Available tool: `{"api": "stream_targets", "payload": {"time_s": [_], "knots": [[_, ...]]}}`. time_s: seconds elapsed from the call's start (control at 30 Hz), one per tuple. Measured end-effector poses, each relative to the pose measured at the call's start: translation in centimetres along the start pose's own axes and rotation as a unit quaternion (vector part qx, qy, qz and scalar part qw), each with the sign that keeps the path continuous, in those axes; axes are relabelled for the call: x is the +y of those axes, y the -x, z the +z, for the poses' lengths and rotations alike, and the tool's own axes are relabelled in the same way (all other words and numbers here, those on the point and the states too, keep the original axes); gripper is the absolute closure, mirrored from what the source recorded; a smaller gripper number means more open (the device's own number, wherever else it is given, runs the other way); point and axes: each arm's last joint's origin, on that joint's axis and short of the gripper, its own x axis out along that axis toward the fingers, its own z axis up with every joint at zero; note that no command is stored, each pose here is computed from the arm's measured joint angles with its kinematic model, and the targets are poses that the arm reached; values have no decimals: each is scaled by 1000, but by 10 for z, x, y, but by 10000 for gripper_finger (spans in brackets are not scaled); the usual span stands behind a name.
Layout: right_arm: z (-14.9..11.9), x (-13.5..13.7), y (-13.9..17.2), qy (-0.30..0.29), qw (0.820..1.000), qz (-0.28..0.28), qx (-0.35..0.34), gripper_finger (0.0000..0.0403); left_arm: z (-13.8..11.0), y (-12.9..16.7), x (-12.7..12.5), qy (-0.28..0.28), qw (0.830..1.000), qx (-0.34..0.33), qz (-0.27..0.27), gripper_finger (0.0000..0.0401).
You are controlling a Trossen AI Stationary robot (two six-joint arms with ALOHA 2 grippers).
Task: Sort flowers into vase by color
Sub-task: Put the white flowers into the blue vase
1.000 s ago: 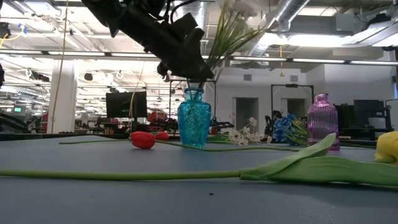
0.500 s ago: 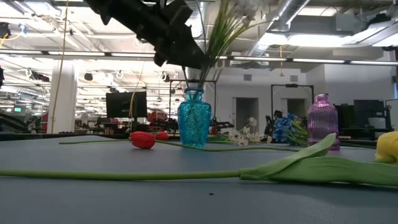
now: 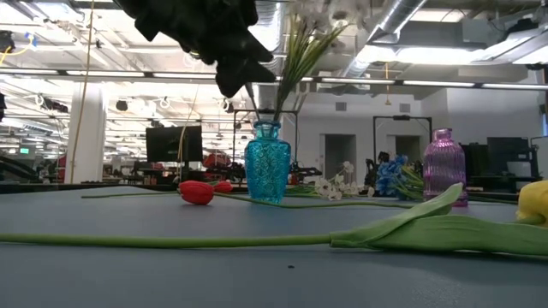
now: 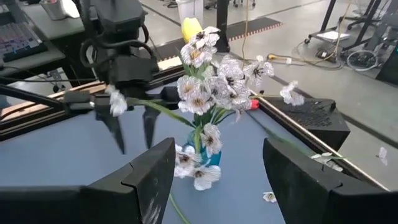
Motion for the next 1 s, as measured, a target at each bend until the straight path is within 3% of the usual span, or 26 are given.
{"api": "stream_targets", "payload": {"time_s": [0.17,0.53,0.7,0.83,1.0], "knots": [[0,0,-3,1,999,31,24,133,-1,4,-9,24,997,18,-66,235],[-2,4,1,13,998,60,33,133,-32,16,-60,22,982,166,-84,235],[-2,4,1,16,998,59,34,133,-58,19,-67,11,965,263,2,235],[-3,3,1,21,997,59,35,133,-70,21,-49,43,956,275,93,235],[-3,3,1,23,997,59,39,133,-86,27,-29,70,942,290,152,235]]}}
